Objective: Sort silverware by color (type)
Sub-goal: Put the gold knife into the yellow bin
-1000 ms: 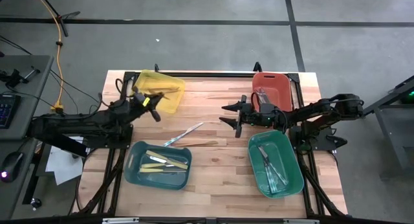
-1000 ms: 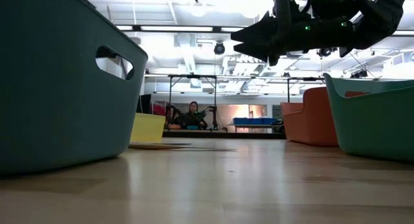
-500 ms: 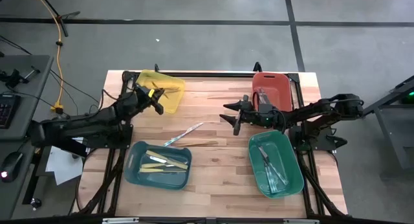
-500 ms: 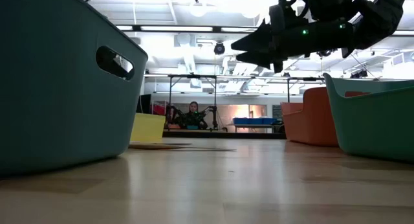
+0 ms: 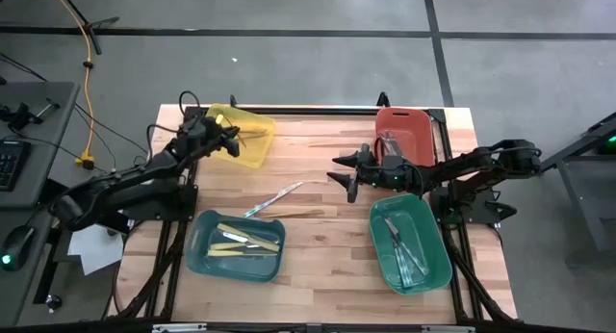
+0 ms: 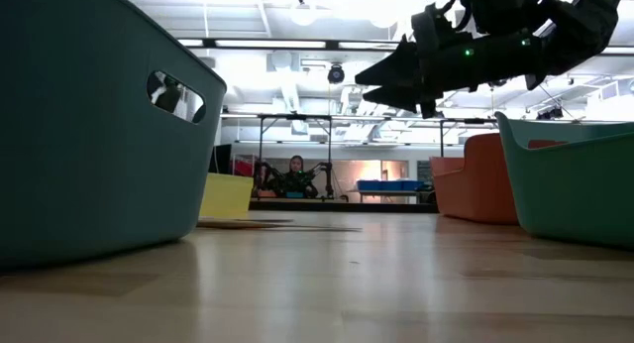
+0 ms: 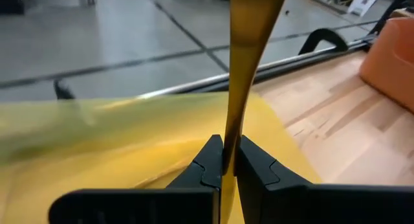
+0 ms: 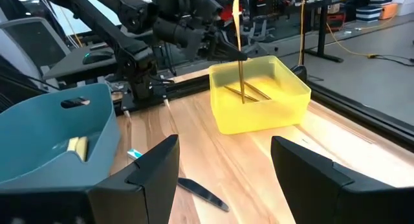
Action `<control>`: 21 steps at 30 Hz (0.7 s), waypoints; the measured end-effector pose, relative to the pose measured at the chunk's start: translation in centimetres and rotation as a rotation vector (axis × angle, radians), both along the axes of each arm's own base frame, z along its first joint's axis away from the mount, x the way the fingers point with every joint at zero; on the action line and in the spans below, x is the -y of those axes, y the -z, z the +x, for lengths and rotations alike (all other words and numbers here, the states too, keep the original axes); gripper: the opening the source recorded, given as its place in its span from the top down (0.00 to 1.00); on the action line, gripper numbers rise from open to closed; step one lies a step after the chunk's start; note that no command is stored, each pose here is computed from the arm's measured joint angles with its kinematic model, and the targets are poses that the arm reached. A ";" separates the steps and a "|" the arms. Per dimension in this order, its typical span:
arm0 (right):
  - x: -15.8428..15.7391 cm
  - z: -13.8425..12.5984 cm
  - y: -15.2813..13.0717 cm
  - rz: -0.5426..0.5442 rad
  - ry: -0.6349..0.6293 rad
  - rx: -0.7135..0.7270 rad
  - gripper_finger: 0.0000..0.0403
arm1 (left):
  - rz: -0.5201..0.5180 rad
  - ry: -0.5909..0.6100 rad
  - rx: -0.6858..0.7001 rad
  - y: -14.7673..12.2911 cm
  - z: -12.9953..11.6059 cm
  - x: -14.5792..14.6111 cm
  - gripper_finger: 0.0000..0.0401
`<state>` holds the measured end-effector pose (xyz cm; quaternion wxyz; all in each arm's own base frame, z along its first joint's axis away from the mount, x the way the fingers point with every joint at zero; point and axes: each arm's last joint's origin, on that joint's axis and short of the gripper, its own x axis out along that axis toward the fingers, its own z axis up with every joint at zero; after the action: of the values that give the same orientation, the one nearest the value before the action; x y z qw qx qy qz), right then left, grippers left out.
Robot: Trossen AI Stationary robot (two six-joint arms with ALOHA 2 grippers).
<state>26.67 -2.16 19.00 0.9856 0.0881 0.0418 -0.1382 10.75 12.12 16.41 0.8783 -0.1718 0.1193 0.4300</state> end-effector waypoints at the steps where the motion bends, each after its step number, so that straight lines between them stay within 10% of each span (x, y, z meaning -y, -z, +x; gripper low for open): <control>1: 0.0 0.0 0.0 0.005 0.000 0.001 0.44 | -0.015 -0.007 -0.001 0.2 -0.1 -0.2 0.98; 21: 0.0 0.0 0.0 0.015 0.002 0.000 0.44 | -0.107 -0.084 -0.031 2.0 -0.4 -2.0 0.96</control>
<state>26.67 -2.16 18.96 0.9848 0.0955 0.0428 -0.1387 10.39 14.13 14.43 0.8470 -0.2168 0.1483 0.4622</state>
